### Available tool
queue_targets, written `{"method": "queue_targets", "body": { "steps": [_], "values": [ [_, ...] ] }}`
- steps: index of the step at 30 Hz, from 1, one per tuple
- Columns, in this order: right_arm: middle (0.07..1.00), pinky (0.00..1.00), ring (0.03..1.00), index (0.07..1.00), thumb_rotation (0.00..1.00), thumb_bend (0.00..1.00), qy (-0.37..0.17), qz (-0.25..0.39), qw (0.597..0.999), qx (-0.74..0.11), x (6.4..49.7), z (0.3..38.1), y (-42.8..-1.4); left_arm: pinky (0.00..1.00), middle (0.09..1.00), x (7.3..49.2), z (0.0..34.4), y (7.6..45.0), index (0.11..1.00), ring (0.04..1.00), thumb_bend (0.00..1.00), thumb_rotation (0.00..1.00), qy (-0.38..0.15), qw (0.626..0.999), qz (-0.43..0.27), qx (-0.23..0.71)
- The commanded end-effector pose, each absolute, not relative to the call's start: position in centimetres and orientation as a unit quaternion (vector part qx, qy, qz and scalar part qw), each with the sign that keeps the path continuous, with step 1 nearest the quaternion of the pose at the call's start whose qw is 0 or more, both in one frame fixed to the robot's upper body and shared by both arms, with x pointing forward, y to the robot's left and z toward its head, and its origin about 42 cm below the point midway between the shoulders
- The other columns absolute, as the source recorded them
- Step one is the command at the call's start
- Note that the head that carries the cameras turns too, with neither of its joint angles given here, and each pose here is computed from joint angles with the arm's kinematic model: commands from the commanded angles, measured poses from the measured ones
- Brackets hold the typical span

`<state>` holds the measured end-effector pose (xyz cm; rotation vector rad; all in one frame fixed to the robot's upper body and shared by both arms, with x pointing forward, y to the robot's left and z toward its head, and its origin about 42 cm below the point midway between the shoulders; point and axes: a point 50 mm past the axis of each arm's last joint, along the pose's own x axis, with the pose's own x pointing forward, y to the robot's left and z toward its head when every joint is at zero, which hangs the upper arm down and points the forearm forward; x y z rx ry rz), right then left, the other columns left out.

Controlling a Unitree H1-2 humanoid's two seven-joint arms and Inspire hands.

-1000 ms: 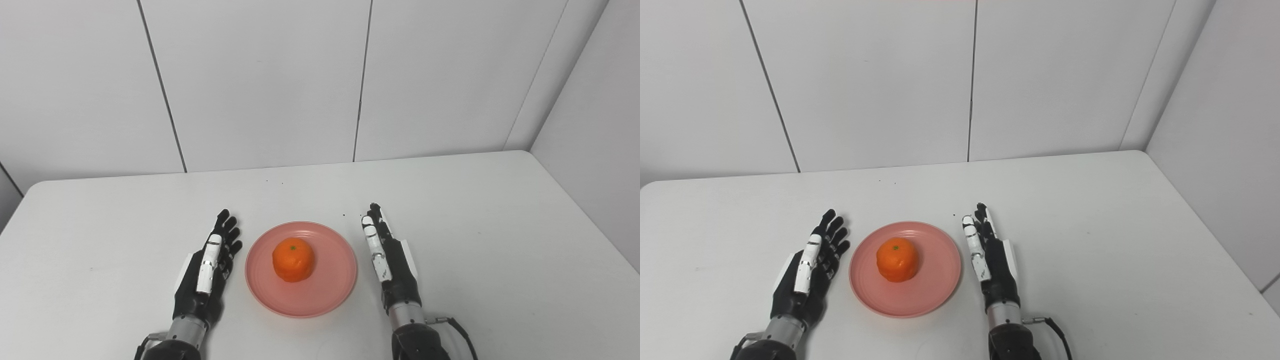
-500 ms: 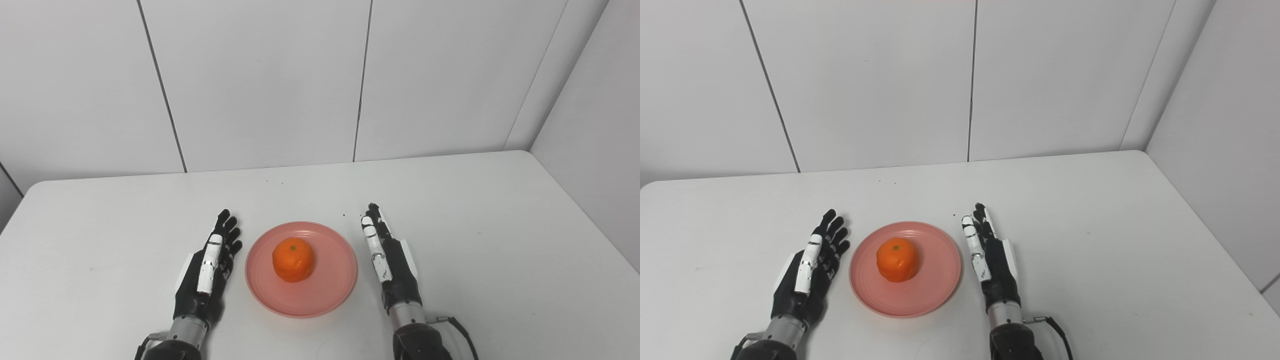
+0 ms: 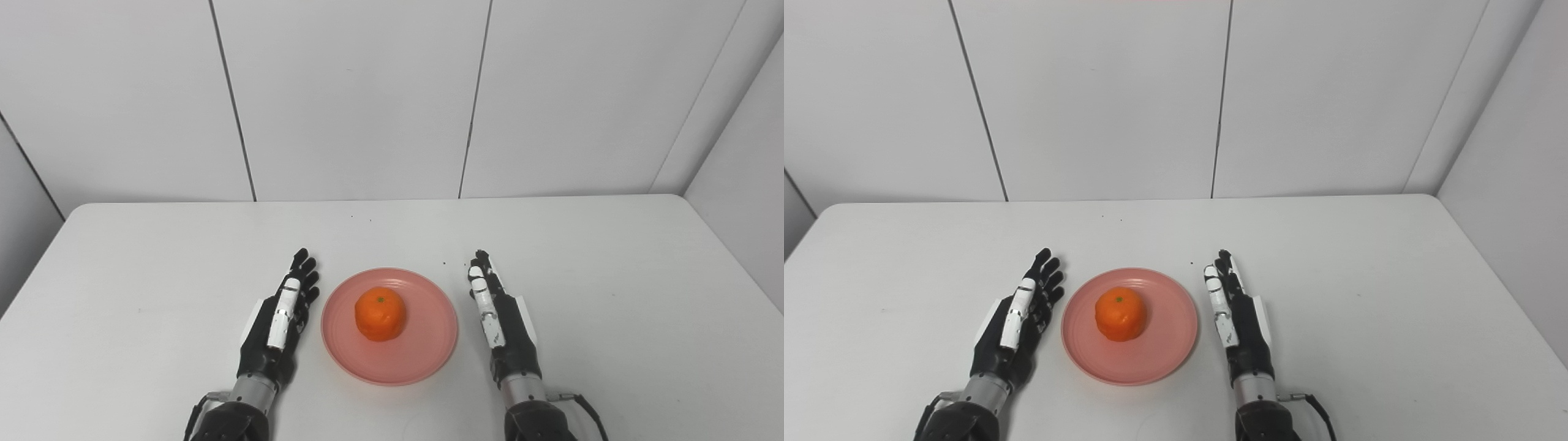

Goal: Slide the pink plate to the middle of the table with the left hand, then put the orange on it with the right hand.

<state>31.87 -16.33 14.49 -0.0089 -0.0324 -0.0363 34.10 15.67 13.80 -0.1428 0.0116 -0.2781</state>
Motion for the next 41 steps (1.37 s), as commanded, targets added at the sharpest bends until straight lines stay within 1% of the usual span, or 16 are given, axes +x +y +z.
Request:
{"method": "queue_targets", "body": {
  "steps": [1,6,13,31,41],
  "values": [
    [0.949,0.96,0.941,0.957,1.0,0.27,-0.037,-0.016,0.999,-0.002,31.88,15.49,-16.7,1.0,1.0,33.87,14.2,14.16,1.0,1.0,0.38,1.0,0.009,0.985,-0.153,-0.076],
    [0.953,0.97,0.946,0.962,1.0,0.26,-0.04,-0.01,0.999,0.001,31.84,15.37,-16.87,1.0,1.0,33.82,14.32,13.89,1.0,1.0,0.38,1.0,0.01,0.985,-0.153,-0.076],
    [0.948,0.94,0.938,0.956,1.0,0.26,-0.037,-0.012,0.999,0.002,31.88,15.34,-16.59,1.0,1.0,33.9,14.18,14.13,1.0,1.0,0.39,1.0,0.007,0.985,-0.154,-0.077],
    [0.954,0.97,0.945,0.96,1.0,0.26,-0.026,-0.014,1.0,0.004,31.86,15.47,-16.15,1.0,1.0,33.92,13.98,14.61,1.0,1.0,0.4,1.0,0.007,0.985,-0.152,-0.079],
    [0.951,0.95,0.938,0.956,1.0,0.26,-0.03,-0.016,0.999,0.008,31.76,15.28,-16.04,1.0,1.0,33.69,13.94,14.71,1.0,1.0,0.39,1.0,0.008,0.986,-0.15,-0.077]
  ]
}}
